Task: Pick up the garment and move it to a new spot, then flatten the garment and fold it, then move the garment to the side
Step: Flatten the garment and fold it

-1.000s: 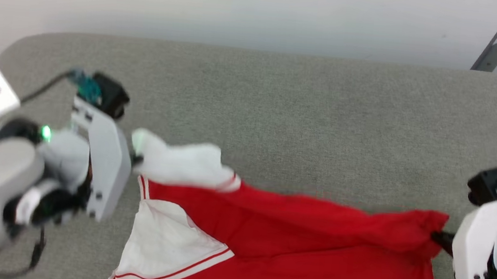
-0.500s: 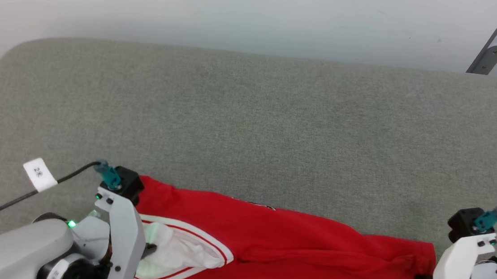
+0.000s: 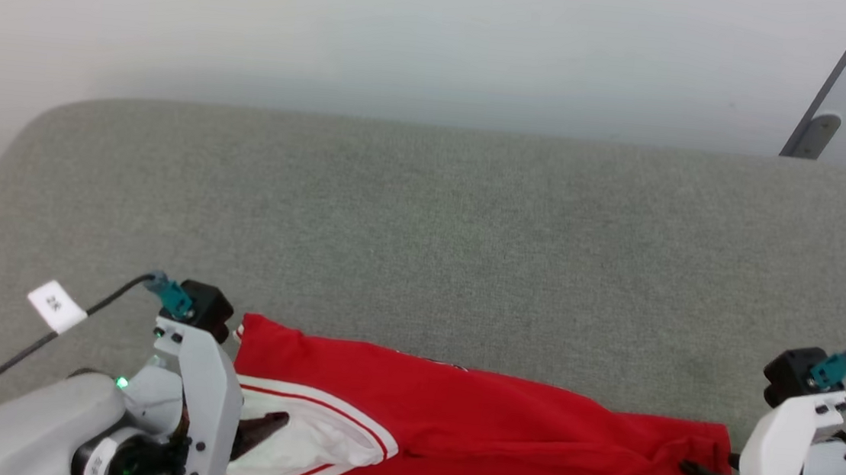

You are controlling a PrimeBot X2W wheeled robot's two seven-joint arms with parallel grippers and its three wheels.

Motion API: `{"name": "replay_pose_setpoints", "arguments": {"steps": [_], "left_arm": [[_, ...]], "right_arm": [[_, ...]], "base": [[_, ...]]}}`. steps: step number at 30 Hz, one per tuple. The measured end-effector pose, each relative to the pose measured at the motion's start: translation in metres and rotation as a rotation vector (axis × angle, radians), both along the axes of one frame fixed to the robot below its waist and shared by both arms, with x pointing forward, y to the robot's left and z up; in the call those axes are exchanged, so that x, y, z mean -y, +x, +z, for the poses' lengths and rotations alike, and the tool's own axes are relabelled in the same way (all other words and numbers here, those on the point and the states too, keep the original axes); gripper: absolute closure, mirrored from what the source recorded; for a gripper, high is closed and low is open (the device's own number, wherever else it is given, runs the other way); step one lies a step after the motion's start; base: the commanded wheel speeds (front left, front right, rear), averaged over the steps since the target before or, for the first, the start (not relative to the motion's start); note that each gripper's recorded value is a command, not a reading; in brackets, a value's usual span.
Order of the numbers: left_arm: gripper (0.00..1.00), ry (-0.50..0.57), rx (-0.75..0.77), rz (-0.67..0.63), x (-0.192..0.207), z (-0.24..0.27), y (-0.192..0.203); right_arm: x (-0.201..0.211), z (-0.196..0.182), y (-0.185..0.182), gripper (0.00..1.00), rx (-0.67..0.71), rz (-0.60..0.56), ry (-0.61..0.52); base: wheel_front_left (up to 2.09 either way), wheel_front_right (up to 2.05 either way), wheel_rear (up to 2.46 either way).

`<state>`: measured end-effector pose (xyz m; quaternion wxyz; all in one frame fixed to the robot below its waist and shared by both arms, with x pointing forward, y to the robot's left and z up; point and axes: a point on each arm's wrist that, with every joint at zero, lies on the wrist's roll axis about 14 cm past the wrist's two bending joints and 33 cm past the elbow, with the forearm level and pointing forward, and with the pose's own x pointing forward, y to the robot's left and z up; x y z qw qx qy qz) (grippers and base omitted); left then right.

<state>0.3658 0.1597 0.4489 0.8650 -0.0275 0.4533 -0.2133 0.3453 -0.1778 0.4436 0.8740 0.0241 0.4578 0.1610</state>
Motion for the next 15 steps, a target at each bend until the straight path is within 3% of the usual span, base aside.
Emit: {"name": "replay_pose_setpoints", "arguments": {"steps": [8,15], "left_arm": [[0.00,-0.048,0.154,0.078,-0.011,0.021,-0.011],[0.00,-0.062,0.403,0.184,-0.039,0.041,-0.016]], "right_arm": [[0.010,0.011,-0.013,0.00,0.055,-0.052,0.036],[0.020,0.008,-0.018,0.00,0.090,-0.122,0.048]], "base": [[0.00,0.00,0.00],[0.00,0.00,0.00]]}}
